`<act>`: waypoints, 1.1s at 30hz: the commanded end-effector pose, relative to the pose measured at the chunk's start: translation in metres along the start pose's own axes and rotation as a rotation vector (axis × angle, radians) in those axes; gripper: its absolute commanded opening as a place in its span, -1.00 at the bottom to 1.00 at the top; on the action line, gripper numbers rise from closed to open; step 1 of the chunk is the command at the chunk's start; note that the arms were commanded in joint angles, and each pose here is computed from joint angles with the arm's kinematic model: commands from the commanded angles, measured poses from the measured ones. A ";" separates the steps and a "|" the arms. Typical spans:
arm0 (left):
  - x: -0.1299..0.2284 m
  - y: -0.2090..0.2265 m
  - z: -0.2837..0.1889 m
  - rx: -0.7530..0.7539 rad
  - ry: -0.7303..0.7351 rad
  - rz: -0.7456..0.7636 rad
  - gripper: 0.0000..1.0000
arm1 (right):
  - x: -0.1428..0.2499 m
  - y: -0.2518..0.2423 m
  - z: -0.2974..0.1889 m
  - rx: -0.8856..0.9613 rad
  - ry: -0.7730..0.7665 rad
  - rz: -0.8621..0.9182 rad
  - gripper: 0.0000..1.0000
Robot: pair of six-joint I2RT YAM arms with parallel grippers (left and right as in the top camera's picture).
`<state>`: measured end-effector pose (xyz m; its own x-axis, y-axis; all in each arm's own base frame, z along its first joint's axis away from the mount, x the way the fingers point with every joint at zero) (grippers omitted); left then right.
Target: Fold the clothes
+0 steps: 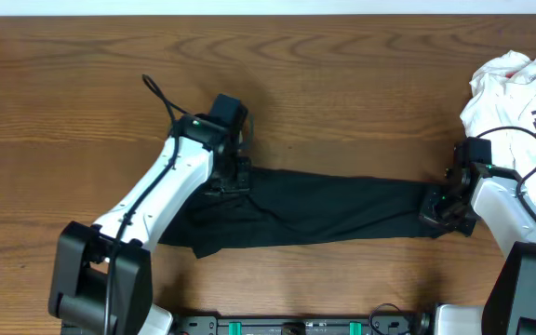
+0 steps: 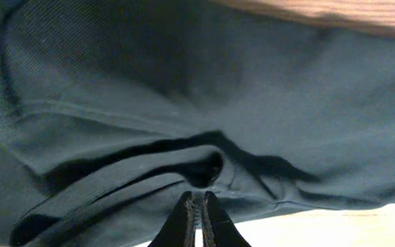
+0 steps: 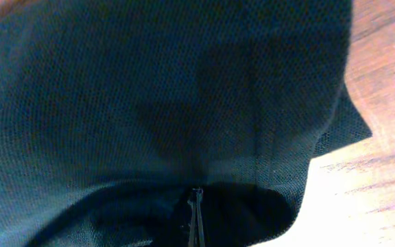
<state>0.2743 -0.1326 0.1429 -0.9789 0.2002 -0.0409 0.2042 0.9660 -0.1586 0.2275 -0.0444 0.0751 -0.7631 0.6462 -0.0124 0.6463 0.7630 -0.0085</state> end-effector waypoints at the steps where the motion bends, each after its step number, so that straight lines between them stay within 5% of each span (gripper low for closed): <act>1: 0.003 0.000 0.000 -0.011 -0.004 -0.005 -0.86 | 0.001 0.005 -0.008 -0.061 0.023 -0.058 -0.98; 11: 0.006 0.001 0.000 -0.015 0.013 -0.006 -0.75 | -0.034 0.010 -0.080 -0.153 -0.115 -0.011 -0.53; 21: 0.003 0.000 0.000 -0.012 -0.001 -0.005 -0.67 | -0.044 -0.023 -0.061 -0.124 -0.118 0.044 0.01; 27: 0.007 0.001 0.000 -0.017 0.023 -0.008 -0.57 | -0.044 -0.034 -0.034 -0.126 -0.152 0.071 0.82; 33: 0.009 0.002 -0.001 -0.019 0.034 -0.009 -0.56 | -0.038 -0.027 -0.013 -0.290 -0.160 -0.047 0.92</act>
<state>0.2672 -0.1309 0.1411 -0.9795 0.2013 -0.0019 0.1993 0.9682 -0.1511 0.2407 -0.0985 0.0967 -0.7113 0.6750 -0.1961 0.6468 0.7378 0.1931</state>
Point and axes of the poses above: each gripper's point midway between its finger pads, its own z axis out along the fingers, its own y axis along the line the jaws close on, x = y × z, the point moved 7 cm from there along -z, back along the fingers, and after that the axes turned 12 degrees about z, right-handed, at the moved point
